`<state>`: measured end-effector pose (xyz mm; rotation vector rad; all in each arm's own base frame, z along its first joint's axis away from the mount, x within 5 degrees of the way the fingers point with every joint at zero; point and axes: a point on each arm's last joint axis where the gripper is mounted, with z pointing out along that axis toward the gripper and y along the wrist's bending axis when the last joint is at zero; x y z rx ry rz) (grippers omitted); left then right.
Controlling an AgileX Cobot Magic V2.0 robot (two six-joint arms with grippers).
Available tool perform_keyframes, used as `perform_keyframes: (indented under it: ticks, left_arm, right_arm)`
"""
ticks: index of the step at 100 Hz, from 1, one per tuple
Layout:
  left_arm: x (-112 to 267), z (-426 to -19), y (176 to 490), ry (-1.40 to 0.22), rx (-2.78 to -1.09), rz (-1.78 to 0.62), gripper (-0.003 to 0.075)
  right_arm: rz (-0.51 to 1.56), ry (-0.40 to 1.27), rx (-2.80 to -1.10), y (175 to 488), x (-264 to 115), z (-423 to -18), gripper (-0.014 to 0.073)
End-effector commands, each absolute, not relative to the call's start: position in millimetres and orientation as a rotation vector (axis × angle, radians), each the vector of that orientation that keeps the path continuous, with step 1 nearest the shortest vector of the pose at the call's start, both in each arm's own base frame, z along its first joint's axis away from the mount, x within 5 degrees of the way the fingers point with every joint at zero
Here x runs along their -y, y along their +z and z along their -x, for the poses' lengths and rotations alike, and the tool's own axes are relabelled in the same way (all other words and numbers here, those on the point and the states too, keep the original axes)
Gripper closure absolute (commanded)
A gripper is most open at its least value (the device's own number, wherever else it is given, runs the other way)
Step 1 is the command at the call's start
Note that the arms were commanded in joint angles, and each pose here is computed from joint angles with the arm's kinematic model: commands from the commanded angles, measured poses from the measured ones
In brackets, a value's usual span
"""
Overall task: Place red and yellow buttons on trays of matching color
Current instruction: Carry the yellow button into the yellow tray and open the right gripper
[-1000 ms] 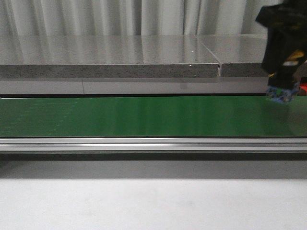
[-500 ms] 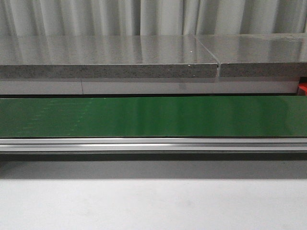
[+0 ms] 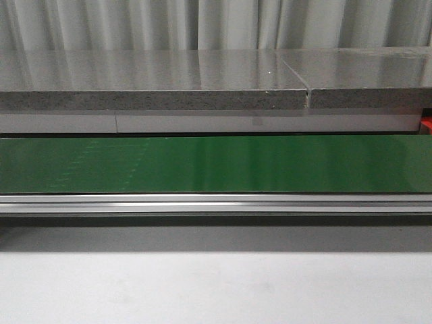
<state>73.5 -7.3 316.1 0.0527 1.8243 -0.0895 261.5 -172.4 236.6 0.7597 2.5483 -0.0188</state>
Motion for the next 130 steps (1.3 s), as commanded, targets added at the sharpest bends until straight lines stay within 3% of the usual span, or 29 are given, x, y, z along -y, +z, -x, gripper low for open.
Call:
perform_keyframes:
  ticks: [1, 49, 59, 71, 79, 107, 130]
  left_arm:
    - [8.0, -74.2, 331.5, -0.112, -1.726, -0.041, 0.0739]
    - [8.0, -74.2, 331.5, -0.112, -1.726, -0.041, 0.0739]
    - [8.0, -74.2, 331.5, -0.112, -1.726, -0.041, 0.0739]
    - [8.0, -74.2, 331.5, -0.112, -1.726, -0.041, 0.0739]
    - [8.0, -74.2, 331.5, -0.112, -1.726, -0.041, 0.0739]
    - [8.0, -74.2, 331.5, -0.112, -1.726, -0.041, 0.0739]
    - [8.0, -74.2, 331.5, -0.112, -1.726, -0.041, 0.0739]
  right_arm:
    - [-0.766, -0.053, -2.465, 244.6, 178.6, -265.9, 0.0401]
    - [-0.789, -0.034, -2.519, 218.4, 185.3, -274.4, 0.0386]
    - [-0.789, -0.031, -2.524, 217.9, 185.3, -274.5, 0.0279]
    - [-0.789, -0.03, -2.526, 218.0, 185.2, -274.5, 0.0031]
    - [-0.788, -0.031, -2.523, 219.0, 185.2, -274.5, -0.0076]
    - [-0.75, -0.076, -2.378, 254.9, 178.6, -270.6, -0.005]
    - [-0.442, -0.135, -2.223, 312.9, 129.3, -270.9, -0.005]
